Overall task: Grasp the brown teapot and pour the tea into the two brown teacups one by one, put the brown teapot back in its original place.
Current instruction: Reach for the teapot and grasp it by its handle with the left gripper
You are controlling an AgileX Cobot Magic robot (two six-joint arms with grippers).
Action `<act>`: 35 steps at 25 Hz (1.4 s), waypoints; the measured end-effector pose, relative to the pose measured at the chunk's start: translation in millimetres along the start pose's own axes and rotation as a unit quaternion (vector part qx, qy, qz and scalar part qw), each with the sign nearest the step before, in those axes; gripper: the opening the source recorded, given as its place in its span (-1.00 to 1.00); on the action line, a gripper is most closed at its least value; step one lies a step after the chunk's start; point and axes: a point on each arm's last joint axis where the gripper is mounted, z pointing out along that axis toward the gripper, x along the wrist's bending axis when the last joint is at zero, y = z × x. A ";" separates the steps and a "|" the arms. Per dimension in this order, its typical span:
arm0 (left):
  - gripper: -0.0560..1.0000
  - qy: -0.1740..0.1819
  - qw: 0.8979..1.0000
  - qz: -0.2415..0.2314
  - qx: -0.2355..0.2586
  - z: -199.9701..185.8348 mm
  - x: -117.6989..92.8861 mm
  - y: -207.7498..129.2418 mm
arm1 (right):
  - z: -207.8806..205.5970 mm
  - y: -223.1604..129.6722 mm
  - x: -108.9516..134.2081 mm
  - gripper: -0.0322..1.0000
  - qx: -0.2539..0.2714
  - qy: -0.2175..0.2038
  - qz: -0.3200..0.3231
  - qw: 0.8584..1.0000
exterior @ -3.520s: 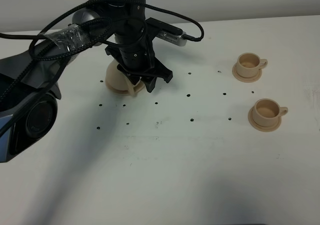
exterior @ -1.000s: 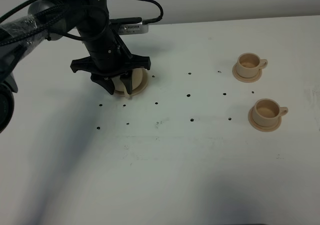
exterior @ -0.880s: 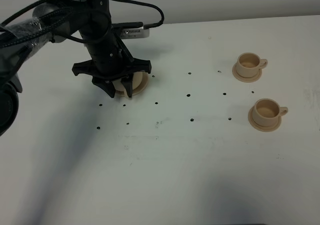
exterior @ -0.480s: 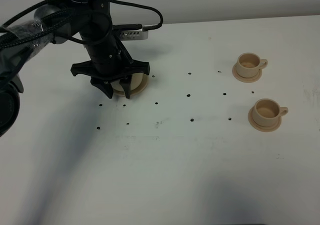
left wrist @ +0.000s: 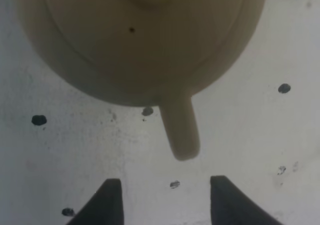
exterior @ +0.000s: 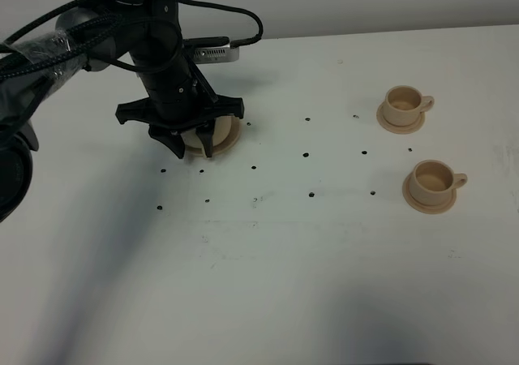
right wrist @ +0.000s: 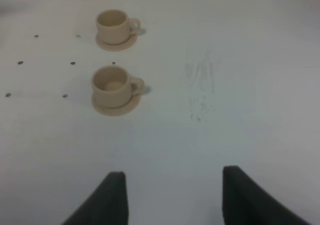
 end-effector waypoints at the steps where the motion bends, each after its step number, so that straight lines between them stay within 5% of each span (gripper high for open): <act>1: -0.08 -0.001 1.000 -0.001 -0.003 0.0 -0.2 0.6 | 0.0 0.0 0.0 -0.12 0.000 0.000 0.000 1.000; 27: -0.09 -0.034 0.999 -0.025 -0.035 -0.3 -6.7 6.2 | 0.0 0.0 0.0 -0.12 0.000 0.000 0.000 1.000; 35: -0.09 0.012 1.000 -0.021 -0.014 0.6 -6.8 -0.5 | 0.0 0.0 0.0 -0.12 0.000 0.000 0.000 1.000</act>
